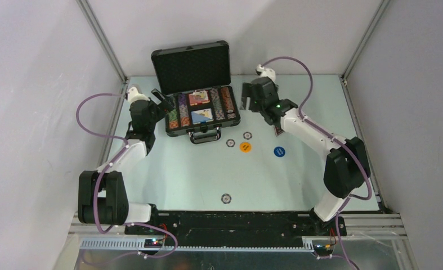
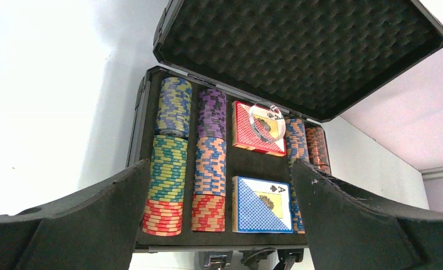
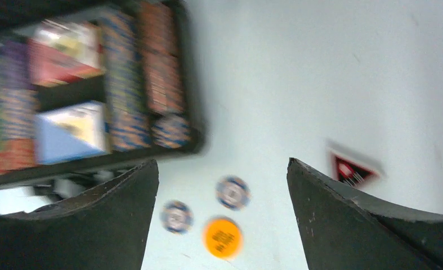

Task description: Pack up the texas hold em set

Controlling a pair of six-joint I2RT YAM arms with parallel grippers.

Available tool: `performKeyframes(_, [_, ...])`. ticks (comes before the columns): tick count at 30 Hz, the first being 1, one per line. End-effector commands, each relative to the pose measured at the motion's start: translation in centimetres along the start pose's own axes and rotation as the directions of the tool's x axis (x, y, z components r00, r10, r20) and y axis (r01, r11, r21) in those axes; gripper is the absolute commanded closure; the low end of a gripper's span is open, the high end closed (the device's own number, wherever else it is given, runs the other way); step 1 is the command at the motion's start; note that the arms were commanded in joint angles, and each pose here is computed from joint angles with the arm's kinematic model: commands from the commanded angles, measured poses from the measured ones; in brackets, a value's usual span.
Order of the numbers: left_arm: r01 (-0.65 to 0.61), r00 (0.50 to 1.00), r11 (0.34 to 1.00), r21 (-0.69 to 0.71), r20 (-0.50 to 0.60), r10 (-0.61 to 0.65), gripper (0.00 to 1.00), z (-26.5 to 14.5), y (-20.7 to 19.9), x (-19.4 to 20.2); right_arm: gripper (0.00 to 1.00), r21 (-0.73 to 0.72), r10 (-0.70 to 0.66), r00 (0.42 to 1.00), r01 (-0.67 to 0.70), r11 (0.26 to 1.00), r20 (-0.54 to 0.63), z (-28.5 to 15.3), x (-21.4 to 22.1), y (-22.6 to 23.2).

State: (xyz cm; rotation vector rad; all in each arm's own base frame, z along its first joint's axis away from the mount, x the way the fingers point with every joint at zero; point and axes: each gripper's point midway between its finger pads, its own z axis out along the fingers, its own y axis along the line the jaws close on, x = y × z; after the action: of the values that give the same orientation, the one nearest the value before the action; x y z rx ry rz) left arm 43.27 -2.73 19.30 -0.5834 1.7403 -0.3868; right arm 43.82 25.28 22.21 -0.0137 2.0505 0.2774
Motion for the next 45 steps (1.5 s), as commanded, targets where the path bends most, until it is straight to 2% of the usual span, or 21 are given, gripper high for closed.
performKeyframes(1, [-0.006,0.999,0.998,0.055,0.039,0.004,0.0,0.5,-1.7,-2.0,0.12,0.268,0.089,0.964,-0.019,0.963,-0.252,-1.3,8.2,-8.7])
performKeyframes(6, [-0.008,1.0,0.998,0.067,0.029,0.006,0.0,0.5,-2.0,-1.8,0.12,0.343,0.188,0.949,-0.094,0.935,-0.253,-1.3,8.5,-13.1])
performKeyframes(12, [-0.007,1.0,0.997,0.075,0.022,0.006,0.0,0.7,-2.1,-1.7,0.05,0.401,0.293,0.927,-0.182,0.898,-0.234,0.7,9.2,-15.3])
performKeyframes(16, [-0.007,1.0,0.997,0.079,0.017,0.006,0.0,0.7,-2.2,-1.6,0.04,0.488,0.419,0.894,-0.298,0.82,-0.158,2.3,9.4,-16.5])
performKeyframes(17, [-0.007,1.0,0.997,0.081,0.016,0.006,0.0,0.7,-2.3,-1.6,0.03,0.535,0.433,0.883,-0.281,0.797,-0.182,2.5,10.6,-17.2])
performKeyframes(18, [-0.007,1.0,0.997,0.081,0.014,0.005,0.0,0.8,-2.2,-1.6,0.02,0.547,0.466,0.873,-0.323,0.772,-0.142,3.0,9.3,-17.0])
performKeyframes(19, [-0.005,1.0,0.996,0.085,0.012,0.004,0.0,0.8,-2.3,-1.6,0.01,0.611,0.471,0.862,-0.273,0.743,-0.187,2.9,11.2,-17.9])
performKeyframes(20, [-0.005,1.0,0.996,0.086,0.009,0.005,0.0,0.9,-2.3,-1.5,0.01,0.634,0.495,0.852,-0.289,0.718,-0.172,4.1,10.8,-17.7])
performKeyframes(22, [-0.004,1.0,0.996,0.089,0.009,0.003,0.0,0.9,-2.4,-1.5,0.01,0.707,0.51,0.833,-0.228,0.67,-0.214,4.0,11.8,-18.3])
performKeyframes(28, [-0.007,1.0,0.996,0.093,0.006,0.006,0.0,0.9,-2.5,-1.5,0.01,0.716,0.559,0.806,-0.273,0.642,-0.194,6.1,12.7,-17.7])
performKeyframes(35, [-0.007,1.0,0.995,0.095,0.002,0.007,0.0,1.0,-2.5,-1.4,0.01,0.709,0.612,0.765,-0.32,0.629,-0.198,5.9,14.7,-17.8])
performKeyframes(45, [-0.005,1.0,0.996,0.094,0.0,0.005,0.0,1.0,-2.5,-1.3,0.04,0.712,0.645,0.741,-0.349,0.609,-0.188,6.0,15.4,-18.8])
